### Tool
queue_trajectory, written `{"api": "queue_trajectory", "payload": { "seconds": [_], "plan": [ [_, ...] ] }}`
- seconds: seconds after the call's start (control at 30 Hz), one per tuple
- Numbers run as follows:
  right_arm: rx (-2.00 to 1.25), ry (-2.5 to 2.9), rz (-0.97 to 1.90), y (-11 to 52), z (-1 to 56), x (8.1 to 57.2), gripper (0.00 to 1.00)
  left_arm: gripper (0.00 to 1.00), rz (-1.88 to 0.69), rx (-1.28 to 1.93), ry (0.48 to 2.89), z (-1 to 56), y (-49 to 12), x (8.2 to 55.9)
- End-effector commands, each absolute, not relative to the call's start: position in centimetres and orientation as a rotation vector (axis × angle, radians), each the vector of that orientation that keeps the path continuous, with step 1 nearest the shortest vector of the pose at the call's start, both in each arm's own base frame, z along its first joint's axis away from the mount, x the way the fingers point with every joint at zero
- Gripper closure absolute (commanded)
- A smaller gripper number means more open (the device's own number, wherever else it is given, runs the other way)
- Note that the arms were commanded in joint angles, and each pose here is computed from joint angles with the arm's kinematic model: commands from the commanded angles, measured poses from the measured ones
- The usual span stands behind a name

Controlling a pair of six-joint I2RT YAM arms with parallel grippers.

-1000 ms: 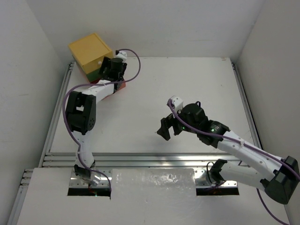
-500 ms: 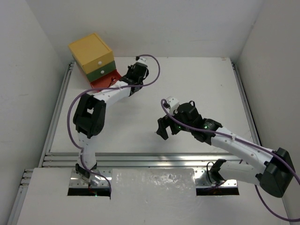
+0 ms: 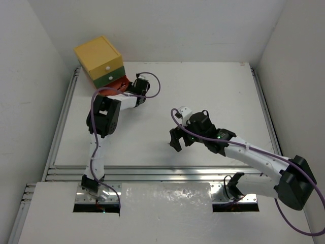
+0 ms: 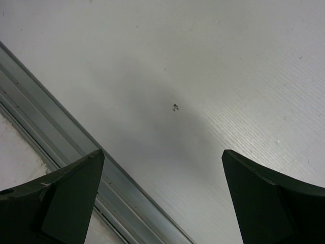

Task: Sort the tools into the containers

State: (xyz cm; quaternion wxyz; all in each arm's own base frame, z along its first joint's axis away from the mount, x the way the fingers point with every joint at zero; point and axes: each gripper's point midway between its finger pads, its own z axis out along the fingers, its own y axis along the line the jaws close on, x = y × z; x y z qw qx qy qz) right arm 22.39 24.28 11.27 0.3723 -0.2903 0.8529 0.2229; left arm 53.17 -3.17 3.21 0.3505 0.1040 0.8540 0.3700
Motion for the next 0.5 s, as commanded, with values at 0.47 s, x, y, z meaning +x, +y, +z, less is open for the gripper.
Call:
{"api": "queue_trajectory", "payload": {
  "seconds": [0.47],
  "plan": [
    [-0.740, 2.130, 0.648, 25.5, 12.4, 23.0, 0.01, 1.00, 1.067, 0.192, 2.031, 3.8, 1.7, 60.3]
  ]
}}
